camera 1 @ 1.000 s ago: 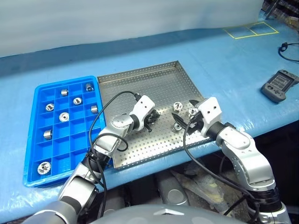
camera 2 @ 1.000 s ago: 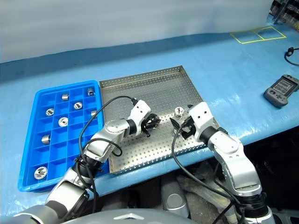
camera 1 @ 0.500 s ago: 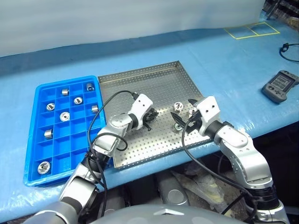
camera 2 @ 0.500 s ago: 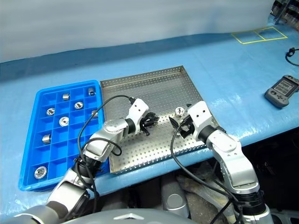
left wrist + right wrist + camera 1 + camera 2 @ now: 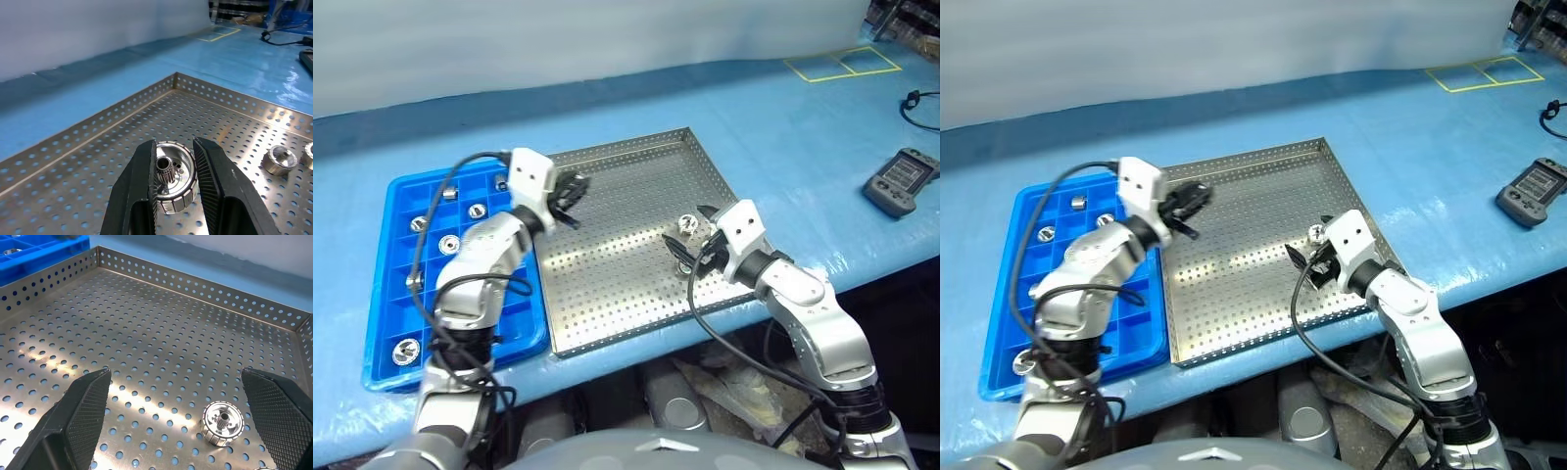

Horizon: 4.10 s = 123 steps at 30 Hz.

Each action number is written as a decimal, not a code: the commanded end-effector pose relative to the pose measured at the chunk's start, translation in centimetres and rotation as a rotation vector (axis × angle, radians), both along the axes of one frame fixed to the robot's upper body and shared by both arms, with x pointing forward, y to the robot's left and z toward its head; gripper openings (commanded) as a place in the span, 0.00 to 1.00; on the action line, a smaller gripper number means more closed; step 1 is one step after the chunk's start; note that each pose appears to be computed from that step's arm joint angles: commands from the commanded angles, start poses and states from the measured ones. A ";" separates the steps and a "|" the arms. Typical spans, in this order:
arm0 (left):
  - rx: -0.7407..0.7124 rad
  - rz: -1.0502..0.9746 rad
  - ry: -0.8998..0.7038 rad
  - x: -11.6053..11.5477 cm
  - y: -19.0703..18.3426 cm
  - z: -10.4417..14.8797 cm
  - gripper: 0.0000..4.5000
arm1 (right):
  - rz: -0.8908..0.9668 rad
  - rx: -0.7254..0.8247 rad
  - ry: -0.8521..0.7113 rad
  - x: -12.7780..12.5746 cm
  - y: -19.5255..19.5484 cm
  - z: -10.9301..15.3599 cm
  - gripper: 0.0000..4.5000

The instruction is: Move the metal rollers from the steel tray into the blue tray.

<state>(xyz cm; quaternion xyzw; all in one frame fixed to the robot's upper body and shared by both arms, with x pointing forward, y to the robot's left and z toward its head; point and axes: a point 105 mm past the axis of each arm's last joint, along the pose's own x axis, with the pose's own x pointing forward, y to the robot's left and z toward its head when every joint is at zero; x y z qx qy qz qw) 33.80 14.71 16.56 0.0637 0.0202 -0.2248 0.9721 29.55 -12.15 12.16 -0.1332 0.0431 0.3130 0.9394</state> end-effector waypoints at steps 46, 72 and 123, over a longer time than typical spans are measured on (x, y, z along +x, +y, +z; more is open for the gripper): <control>0.083 0.254 0.191 -7.8 6.8 -2.7 0.61 | 0.436 0.108 -0.021 -1.8 7.1 2.2 1.00; -0.006 -0.521 0.024 -8.5 -10.9 -3.0 0.61 | -0.399 -0.017 0.144 4.4 -7.2 -2.0 1.00; -0.020 -0.274 -0.041 -8.1 -4.3 -1.5 0.61 | 0.009 0.143 -0.046 4.5 3.1 3.8 0.39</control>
